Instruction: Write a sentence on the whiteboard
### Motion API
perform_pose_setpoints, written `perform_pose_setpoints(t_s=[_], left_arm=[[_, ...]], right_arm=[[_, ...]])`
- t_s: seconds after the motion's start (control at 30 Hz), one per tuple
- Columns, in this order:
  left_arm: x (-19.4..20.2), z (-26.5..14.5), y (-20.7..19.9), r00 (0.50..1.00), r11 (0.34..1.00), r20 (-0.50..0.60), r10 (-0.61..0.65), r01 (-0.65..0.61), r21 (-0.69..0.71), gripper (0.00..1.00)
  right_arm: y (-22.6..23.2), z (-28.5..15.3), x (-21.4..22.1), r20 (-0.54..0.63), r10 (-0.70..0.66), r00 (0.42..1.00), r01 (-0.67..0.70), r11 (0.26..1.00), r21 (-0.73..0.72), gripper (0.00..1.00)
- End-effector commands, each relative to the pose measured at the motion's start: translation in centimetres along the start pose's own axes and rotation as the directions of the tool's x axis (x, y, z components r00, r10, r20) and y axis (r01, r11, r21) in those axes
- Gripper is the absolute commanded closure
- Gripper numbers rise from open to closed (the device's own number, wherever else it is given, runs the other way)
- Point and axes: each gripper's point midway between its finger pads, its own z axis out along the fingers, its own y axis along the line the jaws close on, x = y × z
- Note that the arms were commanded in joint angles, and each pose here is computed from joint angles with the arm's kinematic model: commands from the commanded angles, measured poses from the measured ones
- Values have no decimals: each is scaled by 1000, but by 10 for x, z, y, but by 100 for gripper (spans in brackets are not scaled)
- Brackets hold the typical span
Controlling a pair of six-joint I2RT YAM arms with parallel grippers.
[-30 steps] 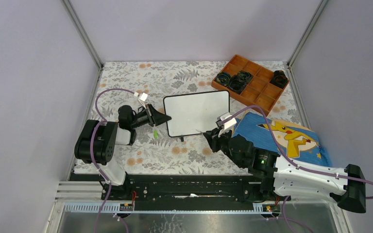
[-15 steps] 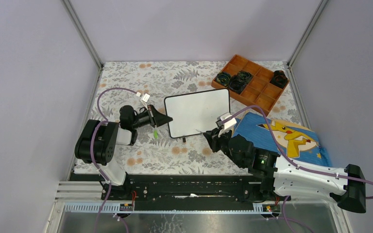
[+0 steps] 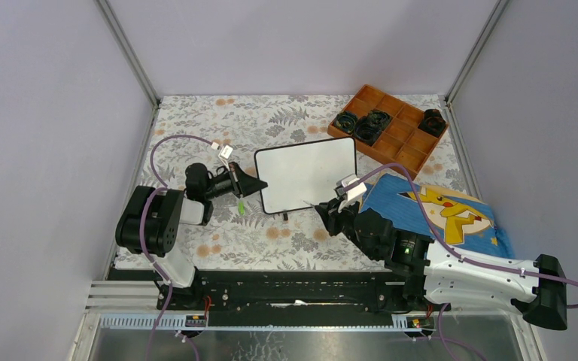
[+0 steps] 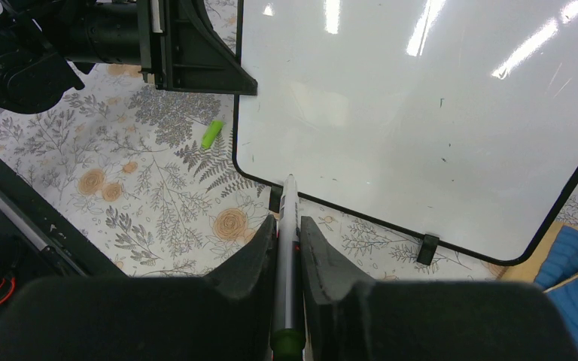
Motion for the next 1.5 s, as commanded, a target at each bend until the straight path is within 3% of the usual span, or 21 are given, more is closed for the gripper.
perform_pose_setpoints(t_s=[0.0, 0.83, 1.47], left_arm=[[-2, 2, 1, 1000, 1000, 4, 20, -20, -16, 88], [-1, 3, 1, 1000, 999, -8, 29, -29, -23, 95], [-1, 4, 1, 999, 999, -16, 29, -30, -25, 99]], right_arm=[[13, -1, -31, 74, 47, 996, -44, 998, -38, 100], [15, 28, -49, 117, 48, 992, -56, 996, 69, 100], [45, 70, -56, 145, 34, 989, -37, 999, 14, 100]])
